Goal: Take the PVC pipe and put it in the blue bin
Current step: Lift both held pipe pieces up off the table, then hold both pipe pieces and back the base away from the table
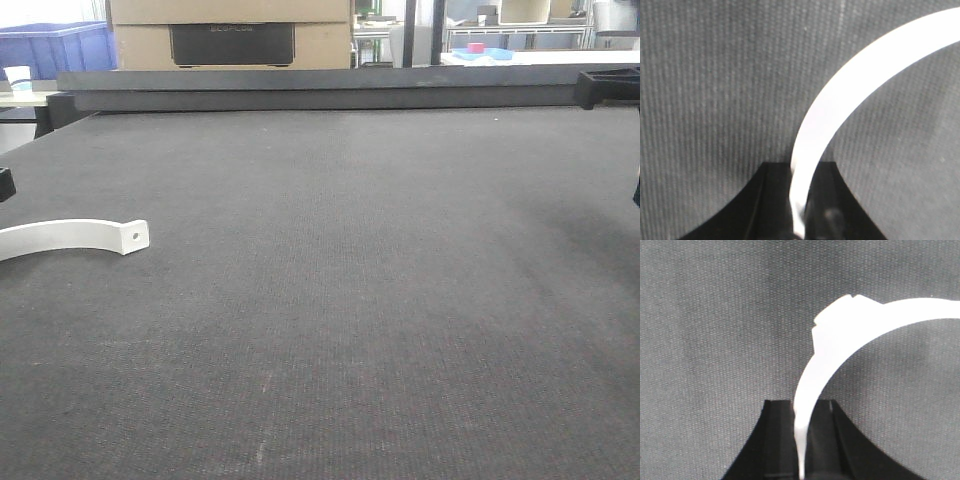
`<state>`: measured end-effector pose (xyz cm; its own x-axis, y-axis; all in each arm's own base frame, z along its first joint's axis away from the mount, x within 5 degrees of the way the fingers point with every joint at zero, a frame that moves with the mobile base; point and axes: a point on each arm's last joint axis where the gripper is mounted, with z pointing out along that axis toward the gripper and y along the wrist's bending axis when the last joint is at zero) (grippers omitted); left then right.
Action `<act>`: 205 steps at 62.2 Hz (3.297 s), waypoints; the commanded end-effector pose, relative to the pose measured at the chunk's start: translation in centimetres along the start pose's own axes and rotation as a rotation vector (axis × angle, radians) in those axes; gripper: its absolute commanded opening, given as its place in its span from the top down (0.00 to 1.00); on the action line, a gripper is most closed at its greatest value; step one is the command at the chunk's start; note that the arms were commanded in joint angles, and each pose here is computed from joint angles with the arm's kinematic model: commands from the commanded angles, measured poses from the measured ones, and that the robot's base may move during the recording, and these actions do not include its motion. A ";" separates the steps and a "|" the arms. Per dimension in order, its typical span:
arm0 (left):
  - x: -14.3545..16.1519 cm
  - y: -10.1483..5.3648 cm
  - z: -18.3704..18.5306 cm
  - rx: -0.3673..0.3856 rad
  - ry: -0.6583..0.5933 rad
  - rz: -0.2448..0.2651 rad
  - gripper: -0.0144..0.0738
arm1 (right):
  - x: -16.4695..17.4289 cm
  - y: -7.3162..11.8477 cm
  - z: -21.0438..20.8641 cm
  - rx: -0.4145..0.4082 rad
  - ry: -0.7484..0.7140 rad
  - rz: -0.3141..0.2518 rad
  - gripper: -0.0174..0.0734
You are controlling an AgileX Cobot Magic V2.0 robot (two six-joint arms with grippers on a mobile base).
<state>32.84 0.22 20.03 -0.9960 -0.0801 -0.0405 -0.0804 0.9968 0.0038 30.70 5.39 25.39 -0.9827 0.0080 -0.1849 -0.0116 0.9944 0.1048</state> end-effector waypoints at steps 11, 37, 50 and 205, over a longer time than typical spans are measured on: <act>1.4 -0.2 -5.4 0.048 -0.177 -0.017 0.96 | -0.1 0.0 -0.6 0.000 -0.027 -0.011 0.99; 4.3 0.1 -13.7 0.084 -0.625 -0.013 0.96 | 0.1 0.1 -2.9 -0.015 -0.135 -0.025 0.99; 6.0 0.2 -14.7 0.109 -0.819 -0.023 0.96 | 0.7 0.3 -7.4 -0.035 -0.400 -0.104 0.99; 18.6 1.3 -18.8 0.192 -1.520 -0.058 0.96 | 14.5 -1.8 -15.2 -0.074 -1.321 -0.144 0.99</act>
<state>13.66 -0.04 37.56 -0.0411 -0.1458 -0.9885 0.0013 0.9893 -0.1460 13.71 2.15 37.12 -0.0888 0.0461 -0.9950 -0.1523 0.9866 0.0593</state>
